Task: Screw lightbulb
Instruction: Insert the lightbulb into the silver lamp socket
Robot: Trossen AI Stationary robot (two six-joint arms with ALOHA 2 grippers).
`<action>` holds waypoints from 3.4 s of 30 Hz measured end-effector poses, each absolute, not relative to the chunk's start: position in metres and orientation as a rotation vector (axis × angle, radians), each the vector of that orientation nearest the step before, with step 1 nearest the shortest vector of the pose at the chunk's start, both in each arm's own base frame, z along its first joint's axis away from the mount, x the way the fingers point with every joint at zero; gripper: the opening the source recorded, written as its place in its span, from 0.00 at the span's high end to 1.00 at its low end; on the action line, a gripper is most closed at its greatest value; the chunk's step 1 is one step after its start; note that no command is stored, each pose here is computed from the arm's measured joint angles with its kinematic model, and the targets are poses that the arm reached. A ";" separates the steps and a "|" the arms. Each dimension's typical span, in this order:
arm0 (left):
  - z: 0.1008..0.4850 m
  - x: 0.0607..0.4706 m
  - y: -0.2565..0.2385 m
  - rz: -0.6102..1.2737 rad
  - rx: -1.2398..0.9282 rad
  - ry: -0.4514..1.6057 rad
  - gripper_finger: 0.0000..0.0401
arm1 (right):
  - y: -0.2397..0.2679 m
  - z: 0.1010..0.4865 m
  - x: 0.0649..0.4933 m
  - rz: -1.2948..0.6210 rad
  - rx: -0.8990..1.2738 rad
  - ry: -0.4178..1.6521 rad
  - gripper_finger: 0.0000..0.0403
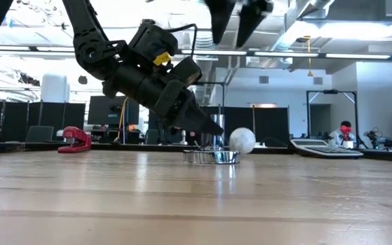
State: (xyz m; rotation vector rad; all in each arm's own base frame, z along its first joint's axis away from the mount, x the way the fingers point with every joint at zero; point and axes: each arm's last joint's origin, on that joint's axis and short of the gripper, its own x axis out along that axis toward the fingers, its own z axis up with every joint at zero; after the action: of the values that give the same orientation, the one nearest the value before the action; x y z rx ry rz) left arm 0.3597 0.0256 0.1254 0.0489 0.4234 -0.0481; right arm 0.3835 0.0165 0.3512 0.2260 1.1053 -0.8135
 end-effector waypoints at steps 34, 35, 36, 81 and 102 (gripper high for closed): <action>0.141 0.357 0.036 0.058 -0.016 0.380 0.36 | -0.076 0.201 0.290 -0.763 0.607 0.645 0.20; 0.146 0.357 0.038 0.068 -0.030 0.365 0.36 | -0.080 0.191 0.291 -0.772 0.594 0.671 0.20; 0.151 0.356 0.040 0.076 -0.045 0.350 0.36 | -0.083 0.182 0.293 -0.775 0.577 0.691 0.20; 0.187 0.316 0.110 0.587 -0.179 0.409 0.41 | -0.089 0.114 0.324 -0.656 0.263 0.756 0.72; 0.224 0.332 0.091 0.069 -0.132 0.040 0.36 | -0.014 0.165 0.262 -0.564 -0.087 0.134 0.72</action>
State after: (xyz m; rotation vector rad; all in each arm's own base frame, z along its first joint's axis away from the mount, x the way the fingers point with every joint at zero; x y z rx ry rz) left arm 0.3319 0.0911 0.2236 -0.1319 0.0403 0.0689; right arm 0.2620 -0.0142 0.1648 -0.0871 0.1342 -0.5645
